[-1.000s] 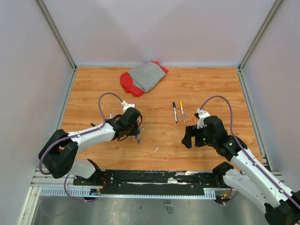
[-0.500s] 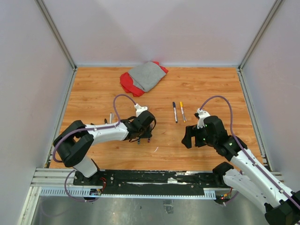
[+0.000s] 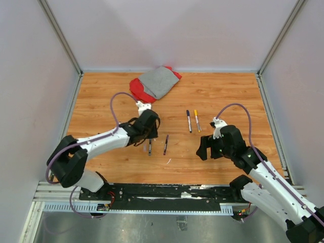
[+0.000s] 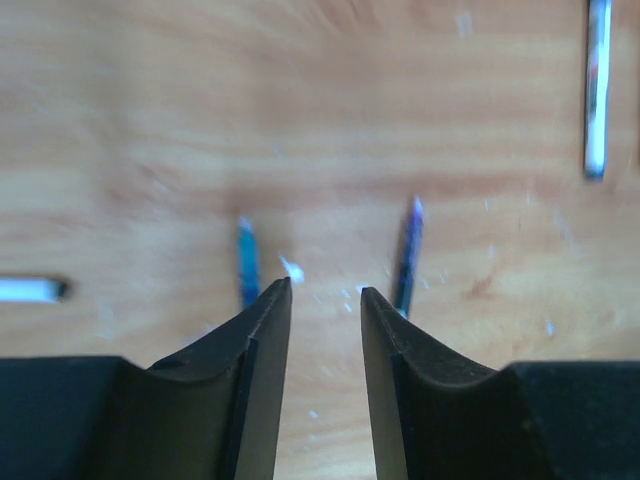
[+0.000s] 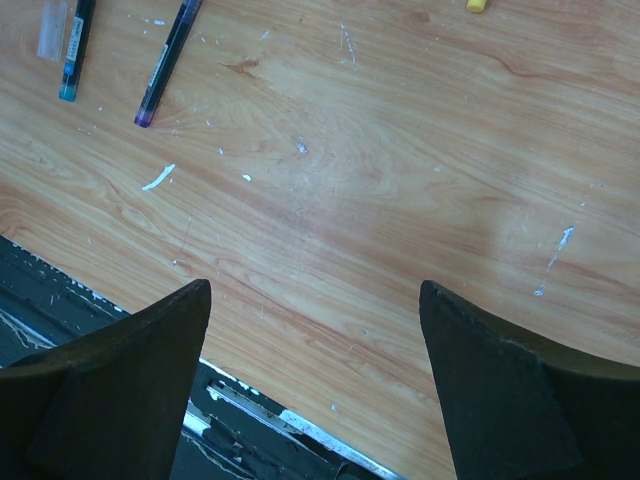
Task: Insert the pens into the pen caps
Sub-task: Place the pen at the center of the board, then pick up the pen from the center of the board.
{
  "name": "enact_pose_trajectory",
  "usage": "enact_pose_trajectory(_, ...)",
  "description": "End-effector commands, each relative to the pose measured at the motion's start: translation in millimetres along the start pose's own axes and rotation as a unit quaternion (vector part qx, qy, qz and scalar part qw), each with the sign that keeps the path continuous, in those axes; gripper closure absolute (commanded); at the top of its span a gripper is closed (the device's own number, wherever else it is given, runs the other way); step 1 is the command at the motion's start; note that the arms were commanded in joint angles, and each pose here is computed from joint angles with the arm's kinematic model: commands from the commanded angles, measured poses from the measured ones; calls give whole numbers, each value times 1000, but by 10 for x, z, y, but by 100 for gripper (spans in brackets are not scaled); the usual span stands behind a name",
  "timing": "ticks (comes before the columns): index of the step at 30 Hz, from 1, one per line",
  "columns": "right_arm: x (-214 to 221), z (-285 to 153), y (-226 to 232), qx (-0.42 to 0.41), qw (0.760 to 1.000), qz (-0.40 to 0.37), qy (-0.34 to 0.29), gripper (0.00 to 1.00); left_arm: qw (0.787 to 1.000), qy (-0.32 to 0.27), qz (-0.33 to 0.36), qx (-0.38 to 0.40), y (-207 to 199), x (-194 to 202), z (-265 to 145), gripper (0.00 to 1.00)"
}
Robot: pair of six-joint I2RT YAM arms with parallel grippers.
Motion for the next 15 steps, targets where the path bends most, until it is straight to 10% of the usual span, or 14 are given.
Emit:
enact_pose_trajectory(1, -54, -60, -15, 4, 1000, 3, -8, 15, 997, -74, -13, -24, 397, -568, -126, 62)
enact_pose_trajectory(15, -72, -58, -4, 0, 1000, -1, -8, 14, 987, -77, -72, -122, 1466, -904, 81, 66)
Point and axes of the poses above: each gripper's point midway between its finger pads, its own z axis out along the fingers, its own y axis along the line the jaws close on, x = y × z, the point moved 7 cm from there along -z, back along the fingers, and after that the axes turned 5 degrees about -z, right-handed, at the moved point
